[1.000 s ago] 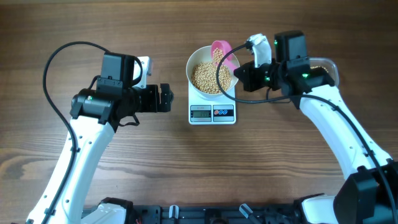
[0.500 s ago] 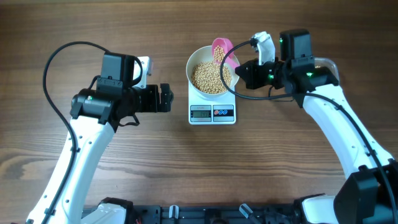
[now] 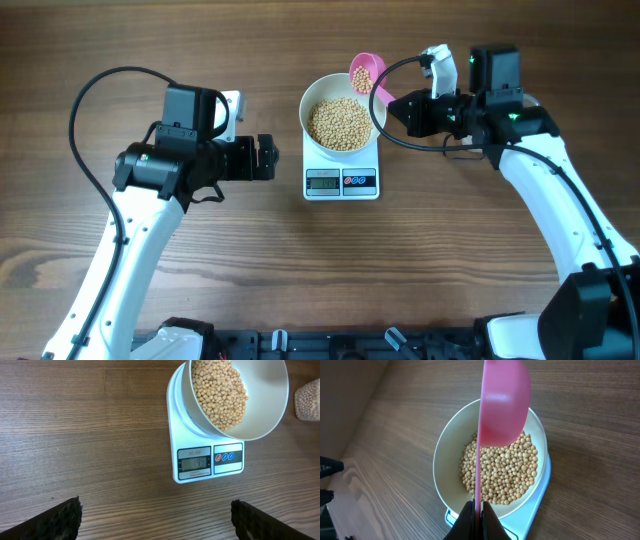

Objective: Scoop item into bowl and weigh 150g on scale
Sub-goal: 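Tilt the pink scoop further over the bowl to trickle soybeans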

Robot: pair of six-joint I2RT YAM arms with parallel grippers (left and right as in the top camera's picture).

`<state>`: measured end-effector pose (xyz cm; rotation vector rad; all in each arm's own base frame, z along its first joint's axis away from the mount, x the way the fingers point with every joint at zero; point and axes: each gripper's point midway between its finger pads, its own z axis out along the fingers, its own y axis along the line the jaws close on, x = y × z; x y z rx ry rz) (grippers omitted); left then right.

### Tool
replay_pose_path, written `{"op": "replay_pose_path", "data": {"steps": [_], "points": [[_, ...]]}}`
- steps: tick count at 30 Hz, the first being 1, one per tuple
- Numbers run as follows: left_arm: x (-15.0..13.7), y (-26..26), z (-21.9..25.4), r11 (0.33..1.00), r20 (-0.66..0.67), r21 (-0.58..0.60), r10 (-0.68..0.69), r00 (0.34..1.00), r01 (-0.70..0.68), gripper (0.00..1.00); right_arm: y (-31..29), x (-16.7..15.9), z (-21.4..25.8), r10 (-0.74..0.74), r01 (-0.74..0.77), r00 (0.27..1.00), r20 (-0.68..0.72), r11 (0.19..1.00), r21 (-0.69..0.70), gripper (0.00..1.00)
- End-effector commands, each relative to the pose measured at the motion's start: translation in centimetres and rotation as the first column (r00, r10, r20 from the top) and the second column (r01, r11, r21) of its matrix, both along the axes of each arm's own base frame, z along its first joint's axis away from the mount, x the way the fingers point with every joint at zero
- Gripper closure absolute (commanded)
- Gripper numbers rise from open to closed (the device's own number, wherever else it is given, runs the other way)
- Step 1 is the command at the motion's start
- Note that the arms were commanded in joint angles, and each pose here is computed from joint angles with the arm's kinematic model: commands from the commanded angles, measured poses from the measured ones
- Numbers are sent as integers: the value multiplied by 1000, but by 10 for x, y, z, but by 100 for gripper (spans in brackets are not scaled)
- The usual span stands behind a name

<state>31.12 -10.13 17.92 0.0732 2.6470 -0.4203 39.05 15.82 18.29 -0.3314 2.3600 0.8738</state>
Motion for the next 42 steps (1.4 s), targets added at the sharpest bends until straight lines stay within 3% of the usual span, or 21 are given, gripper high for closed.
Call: {"op": "replay_pose_path", "data": {"steps": [1, 20, 42], "points": [[4, 1, 7, 1000, 18, -4, 11, 1000, -11, 0, 3, 1, 22, -4, 3, 1000, 27, 999, 40, 96], [4, 2, 7, 1000, 18, -4, 11, 1000, -11, 0, 3, 1, 22, -43, 45, 999, -21, 997, 70, 96], [4, 2, 7, 1000, 18, -4, 11, 1000, -11, 0, 16, -11, 11, 57, -56, 998, 25, 998, -29, 96]]}}
